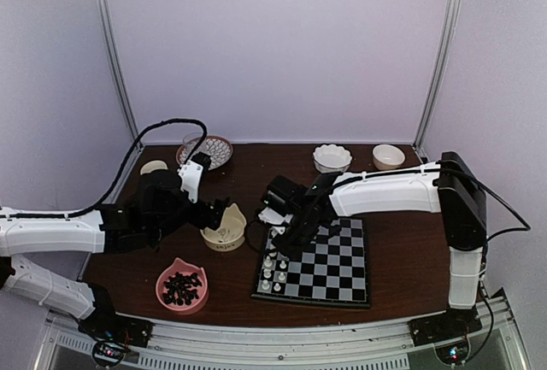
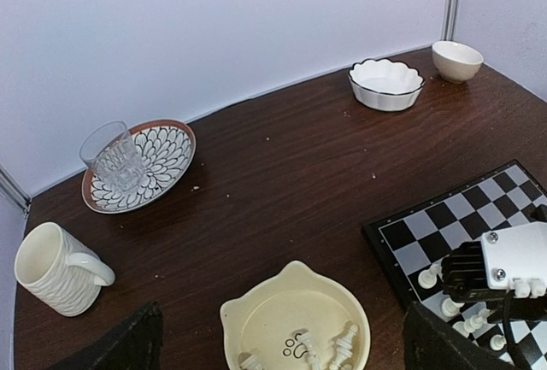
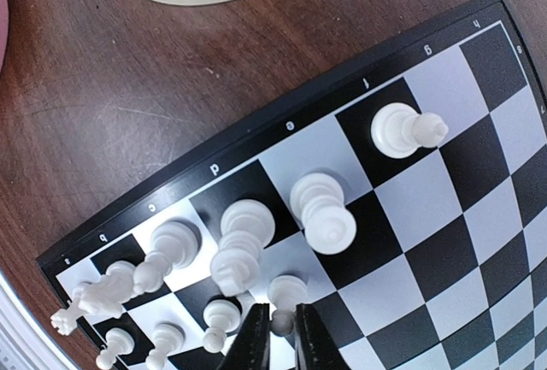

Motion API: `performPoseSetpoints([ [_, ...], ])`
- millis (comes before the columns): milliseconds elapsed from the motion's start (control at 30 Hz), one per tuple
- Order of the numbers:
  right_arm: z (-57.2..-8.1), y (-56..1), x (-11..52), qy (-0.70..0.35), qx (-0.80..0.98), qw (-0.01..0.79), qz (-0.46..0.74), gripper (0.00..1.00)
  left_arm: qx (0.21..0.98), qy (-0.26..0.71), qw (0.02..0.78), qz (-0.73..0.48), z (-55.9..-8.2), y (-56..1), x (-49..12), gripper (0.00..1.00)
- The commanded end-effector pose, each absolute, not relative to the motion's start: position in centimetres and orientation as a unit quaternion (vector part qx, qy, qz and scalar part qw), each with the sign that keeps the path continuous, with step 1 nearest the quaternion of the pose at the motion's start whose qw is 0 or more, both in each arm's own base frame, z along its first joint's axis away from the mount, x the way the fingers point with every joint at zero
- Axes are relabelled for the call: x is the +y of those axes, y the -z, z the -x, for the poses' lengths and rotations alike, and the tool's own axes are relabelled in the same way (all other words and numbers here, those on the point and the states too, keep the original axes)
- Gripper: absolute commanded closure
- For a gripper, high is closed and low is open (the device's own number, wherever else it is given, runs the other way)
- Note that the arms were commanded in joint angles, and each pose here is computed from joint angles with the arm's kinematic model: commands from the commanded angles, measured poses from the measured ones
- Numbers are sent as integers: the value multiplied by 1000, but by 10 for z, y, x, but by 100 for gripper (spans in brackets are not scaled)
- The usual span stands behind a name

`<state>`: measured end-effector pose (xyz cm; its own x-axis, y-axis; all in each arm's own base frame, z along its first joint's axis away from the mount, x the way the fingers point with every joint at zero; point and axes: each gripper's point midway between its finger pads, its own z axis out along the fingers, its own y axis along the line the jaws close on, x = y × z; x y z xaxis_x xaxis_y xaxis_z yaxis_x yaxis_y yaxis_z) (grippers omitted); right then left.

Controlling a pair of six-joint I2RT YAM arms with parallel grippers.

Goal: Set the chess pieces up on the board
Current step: Place the pawn at e2.

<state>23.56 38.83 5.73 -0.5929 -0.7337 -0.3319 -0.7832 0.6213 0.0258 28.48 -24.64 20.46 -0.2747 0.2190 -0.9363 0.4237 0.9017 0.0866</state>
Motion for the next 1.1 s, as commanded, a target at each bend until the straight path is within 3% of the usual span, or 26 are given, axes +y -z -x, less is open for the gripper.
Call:
performPoseSetpoints([
  [0, -238, -55, 393, -76, 887, 149, 430, 85, 787, 98, 581, -184, -292, -220, -249, 2],
  [700, -239, -62, 398, -87, 886, 159, 428, 82, 789, 95, 580, -182, -293, -220, -249, 3],
  [1067, -246, -100, 398, -104, 876, 214, 420, 72, 795, 86, 572, -181, -296, -214, -250, 2],
])
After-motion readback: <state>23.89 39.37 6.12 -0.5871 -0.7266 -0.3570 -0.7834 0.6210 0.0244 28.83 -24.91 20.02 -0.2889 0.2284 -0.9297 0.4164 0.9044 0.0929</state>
